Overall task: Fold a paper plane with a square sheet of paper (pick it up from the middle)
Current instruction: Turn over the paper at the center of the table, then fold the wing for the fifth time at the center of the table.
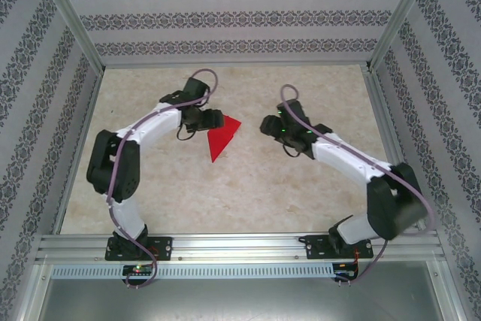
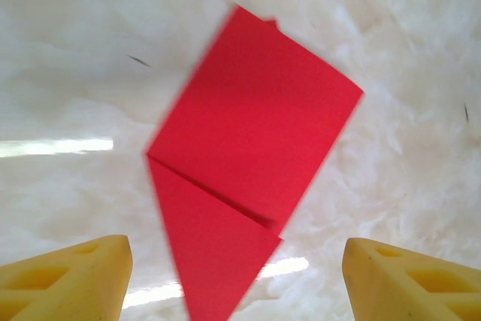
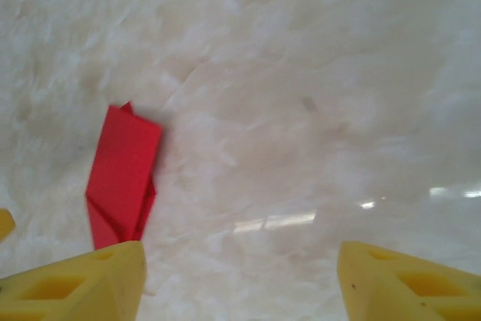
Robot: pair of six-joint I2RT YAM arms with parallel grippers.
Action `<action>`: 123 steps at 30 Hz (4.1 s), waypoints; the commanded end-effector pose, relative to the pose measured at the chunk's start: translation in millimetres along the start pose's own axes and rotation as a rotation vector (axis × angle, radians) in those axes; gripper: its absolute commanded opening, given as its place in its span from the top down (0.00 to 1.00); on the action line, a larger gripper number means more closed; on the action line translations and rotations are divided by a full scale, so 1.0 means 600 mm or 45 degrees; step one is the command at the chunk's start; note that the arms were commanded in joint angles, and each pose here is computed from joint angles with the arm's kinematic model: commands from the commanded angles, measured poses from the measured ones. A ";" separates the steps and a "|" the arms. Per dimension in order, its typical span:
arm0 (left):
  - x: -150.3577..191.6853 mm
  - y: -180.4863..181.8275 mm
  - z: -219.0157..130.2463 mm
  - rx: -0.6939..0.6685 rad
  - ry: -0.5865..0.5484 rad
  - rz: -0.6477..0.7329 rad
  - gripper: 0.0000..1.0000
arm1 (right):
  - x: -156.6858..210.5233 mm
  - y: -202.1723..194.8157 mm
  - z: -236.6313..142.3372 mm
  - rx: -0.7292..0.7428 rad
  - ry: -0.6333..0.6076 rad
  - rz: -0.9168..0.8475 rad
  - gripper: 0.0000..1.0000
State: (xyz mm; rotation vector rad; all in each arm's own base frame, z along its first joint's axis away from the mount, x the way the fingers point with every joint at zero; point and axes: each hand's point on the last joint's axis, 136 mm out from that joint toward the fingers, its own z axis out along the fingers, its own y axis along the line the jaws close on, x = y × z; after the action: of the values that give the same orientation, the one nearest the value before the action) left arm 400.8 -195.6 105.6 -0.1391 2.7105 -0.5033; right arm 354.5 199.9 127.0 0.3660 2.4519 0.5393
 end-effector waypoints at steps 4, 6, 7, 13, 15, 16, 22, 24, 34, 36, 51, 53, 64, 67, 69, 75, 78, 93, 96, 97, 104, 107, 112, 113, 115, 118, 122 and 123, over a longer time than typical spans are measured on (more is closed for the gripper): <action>-0.026 0.075 -0.055 -0.083 -0.206 -0.150 0.19 | 0.060 0.157 0.065 -0.136 0.096 -0.090 0.47; -0.022 0.095 -0.064 -0.098 -0.222 -0.186 0.15 | 0.082 0.195 0.086 -0.169 0.143 -0.119 0.53; -0.021 0.104 -0.068 -0.107 -0.231 -0.194 0.12 | 0.096 0.213 0.097 -0.183 0.169 -0.132 0.57; -0.012 0.161 -0.076 -0.202 -0.258 -0.274 0.00 | 0.147 0.262 0.156 -0.217 0.298 -0.141 0.67; -0.010 0.178 -0.073 -0.211 -0.255 -0.316 0.00 | 0.161 0.267 0.171 -0.207 0.337 -0.151 0.67; -0.009 0.183 -0.072 -0.202 -0.251 -0.334 0.00 | 0.167 0.268 0.178 -0.196 0.356 -0.154 0.67; -0.012 0.205 -0.078 -0.201 -0.278 -0.395 0.00 | 0.206 0.248 0.211 -0.135 0.474 -0.185 0.67; -0.014 0.206 -0.079 -0.194 -0.283 -0.400 0.00 | 0.219 0.236 0.216 -0.114 0.512 -0.216 0.67; -0.014 0.198 -0.077 -0.155 -0.279 -0.399 0.00 | 0.288 0.103 0.155 -0.025 0.827 -0.706 0.67; -0.015 0.197 -0.078 -0.151 -0.284 -0.402 0.00 | 0.289 0.056 0.126 0.033 0.882 -0.832 0.66; -0.005 0.155 -0.072 0.037 -0.223 -0.364 0.00 | 0.130 0.086 0.049 0.034 0.370 -0.411 0.59; -0.003 0.150 -0.070 0.058 -0.212 -0.358 0.00 | 0.129 0.105 0.056 -0.008 0.316 -0.286 0.60; 0.000 0.130 -0.061 0.141 -0.169 -0.325 0.00 | 0.191 0.090 0.123 0.067 0.399 -0.082 0.61; 0.000 0.125 -0.060 0.163 -0.164 -0.310 0.00 | 0.208 0.070 0.129 0.101 0.447 -0.102 0.61; 0.000 0.121 -0.059 0.176 -0.163 -0.299 0.00 | 0.219 0.051 0.130 0.139 0.476 -0.130 0.61; 0.001 0.115 -0.058 0.196 -0.154 -0.284 0.00 | 0.240 -0.030 0.112 0.267 0.580 -0.257 0.61; 0.004 0.112 -0.054 0.205 -0.143 -0.281 0.00 | 0.235 -0.057 0.099 0.287 0.613 -0.352 0.61; 0.045 0.045 -0.033 0.391 -0.021 -0.281 0.10 | 0.149 0.030 0.120 0.005 0.356 -0.104 0.65; 0.064 0.023 -0.025 0.425 0.033 -0.268 0.12 | 0.146 0.023 0.128 0.012 0.343 -0.079 0.65; 0.070 0.016 -0.023 0.435 0.050 -0.266 0.14 | 0.145 0.021 0.128 0.009 0.337 -0.070 0.65; 0.115 -0.038 0.004 0.508 0.174 -0.268 0.17 | 0.159 -0.006 0.146 -0.037 0.374 0.033 0.64; 0.133 -0.054 0.016 0.518 0.220 -0.277 0.19 | 0.164 -0.016 0.152 -0.078 0.386 0.108 0.64; 0.159 -0.075 0.034 0.532 0.290 -0.296 0.25 | 0.169 -0.022 0.154 -0.194 0.414 0.234 0.64; 0.163 -0.080 0.038 0.534 0.303 -0.300 0.27 | 0.169 -0.023 0.154 -0.218 0.420 0.259 0.64; 0.168 -0.083 0.046 0.527 0.320 -0.310 0.29 | 0.169 -0.025 0.154 -0.252 0.434 0.298 0.65; 0.175 -0.090 0.056 0.514 0.342 -0.322 0.33 | 0.170 -0.035 0.155 -0.270 0.449 0.344 0.64; 0.179 -0.097 0.069 0.498 0.361 -0.338 0.36 | 0.173 -0.051 0.157 -0.260 0.465 0.370 0.64; 0.180 -0.099 0.072 0.494 0.366 -0.346 0.38 | 0.174 -0.054 0.157 -0.257 0.468 0.379 0.64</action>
State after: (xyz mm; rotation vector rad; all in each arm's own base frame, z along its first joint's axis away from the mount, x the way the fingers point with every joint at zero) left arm 308.9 -268.7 42.4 -0.3528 2.8528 -1.1543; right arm 342.1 253.7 25.4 0.5012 2.5784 1.1191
